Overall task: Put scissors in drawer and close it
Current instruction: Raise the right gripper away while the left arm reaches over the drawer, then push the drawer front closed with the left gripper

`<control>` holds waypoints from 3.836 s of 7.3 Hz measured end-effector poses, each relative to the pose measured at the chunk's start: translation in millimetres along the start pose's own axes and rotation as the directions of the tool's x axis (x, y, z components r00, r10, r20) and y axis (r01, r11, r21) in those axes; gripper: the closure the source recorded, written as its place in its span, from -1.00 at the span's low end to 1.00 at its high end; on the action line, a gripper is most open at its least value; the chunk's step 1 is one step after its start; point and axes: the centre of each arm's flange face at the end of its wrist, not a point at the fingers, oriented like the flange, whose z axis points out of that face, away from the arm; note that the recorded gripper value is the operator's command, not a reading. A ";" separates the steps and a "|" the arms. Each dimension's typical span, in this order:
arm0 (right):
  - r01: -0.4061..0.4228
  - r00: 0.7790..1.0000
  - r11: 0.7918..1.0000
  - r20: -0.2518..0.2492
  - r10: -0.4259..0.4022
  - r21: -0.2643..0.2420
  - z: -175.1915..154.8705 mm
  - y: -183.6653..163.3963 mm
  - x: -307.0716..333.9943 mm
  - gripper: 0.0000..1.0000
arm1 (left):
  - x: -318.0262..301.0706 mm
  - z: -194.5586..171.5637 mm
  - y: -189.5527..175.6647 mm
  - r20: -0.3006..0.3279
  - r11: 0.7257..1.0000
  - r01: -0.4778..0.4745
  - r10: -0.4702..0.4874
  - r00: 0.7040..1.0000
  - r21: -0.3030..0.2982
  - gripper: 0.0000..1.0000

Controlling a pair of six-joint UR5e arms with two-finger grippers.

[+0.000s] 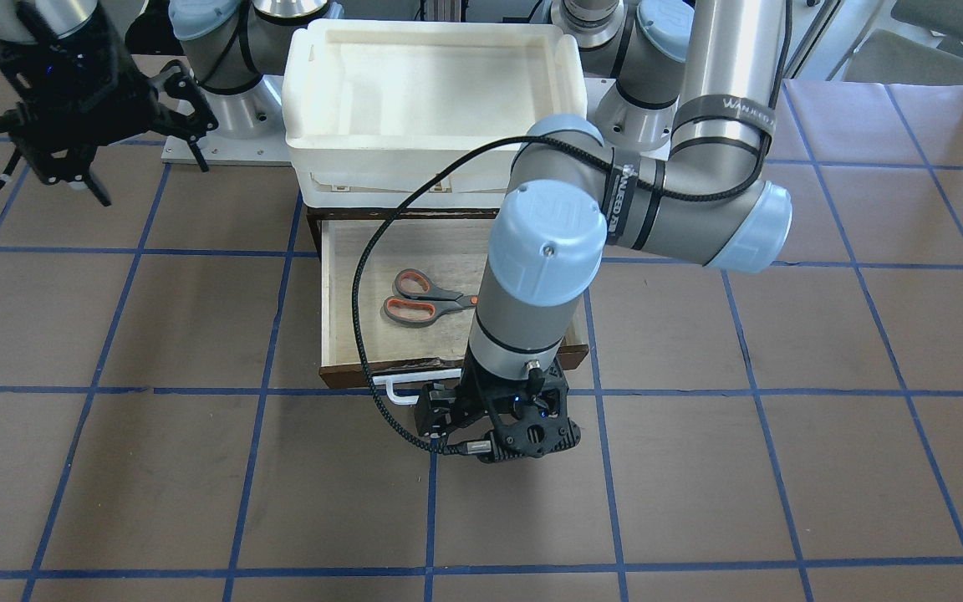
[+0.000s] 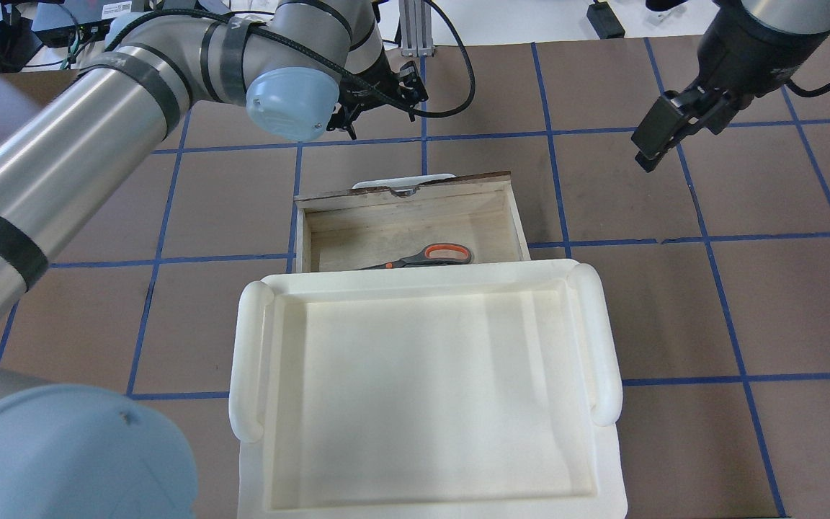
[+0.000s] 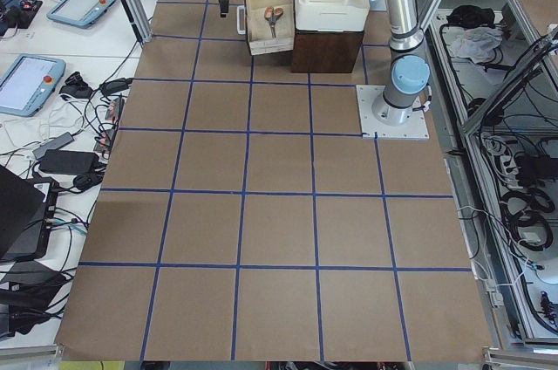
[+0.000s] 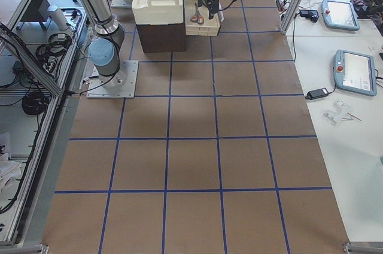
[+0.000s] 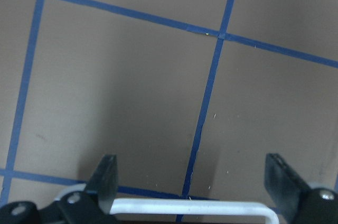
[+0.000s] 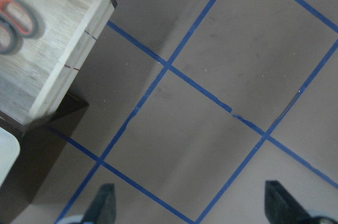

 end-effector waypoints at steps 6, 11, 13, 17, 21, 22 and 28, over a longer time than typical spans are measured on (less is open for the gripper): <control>-0.323 0.941 0.946 -0.100 0.323 0.019 -30.4 28.4 -71.3 -1.00 | 4.1 125.6 -0.2 0.129 0.975 -0.071 0.100 0.987 -0.212 -0.98; -0.310 0.944 0.950 -0.111 0.311 0.026 -27.4 23.7 -68.8 -1.00 | 20.1 139.3 28.2 0.161 0.938 -0.084 0.145 0.976 -0.336 -0.99; -0.307 0.946 0.951 -0.101 0.308 0.030 -27.7 23.0 -70.0 -1.00 | 21.8 128.0 29.8 0.157 0.938 -0.080 0.140 0.978 -0.336 -1.00; -0.304 0.949 0.952 -0.077 0.305 0.035 -29.4 23.4 -72.8 -1.00 | 28.0 86.2 40.5 0.126 0.932 -0.080 0.133 0.983 -0.353 -1.00; -0.304 0.949 0.952 -0.077 0.306 0.038 -30.6 24.4 -72.1 -1.00 | 31.4 51.5 62.0 0.120 0.921 -0.087 0.142 0.983 -0.379 -1.00; -0.305 0.949 0.952 -0.077 0.307 0.036 -30.0 24.0 -71.6 -1.00 | 35.0 47.8 76.0 0.124 0.916 -0.099 0.158 0.980 -0.388 -1.00; -0.307 0.948 0.951 -0.080 0.309 0.037 -31.0 25.2 -70.7 -1.00 | 12.5 25.7 164.1 0.182 0.843 -0.093 0.220 0.958 -0.530 -1.00</control>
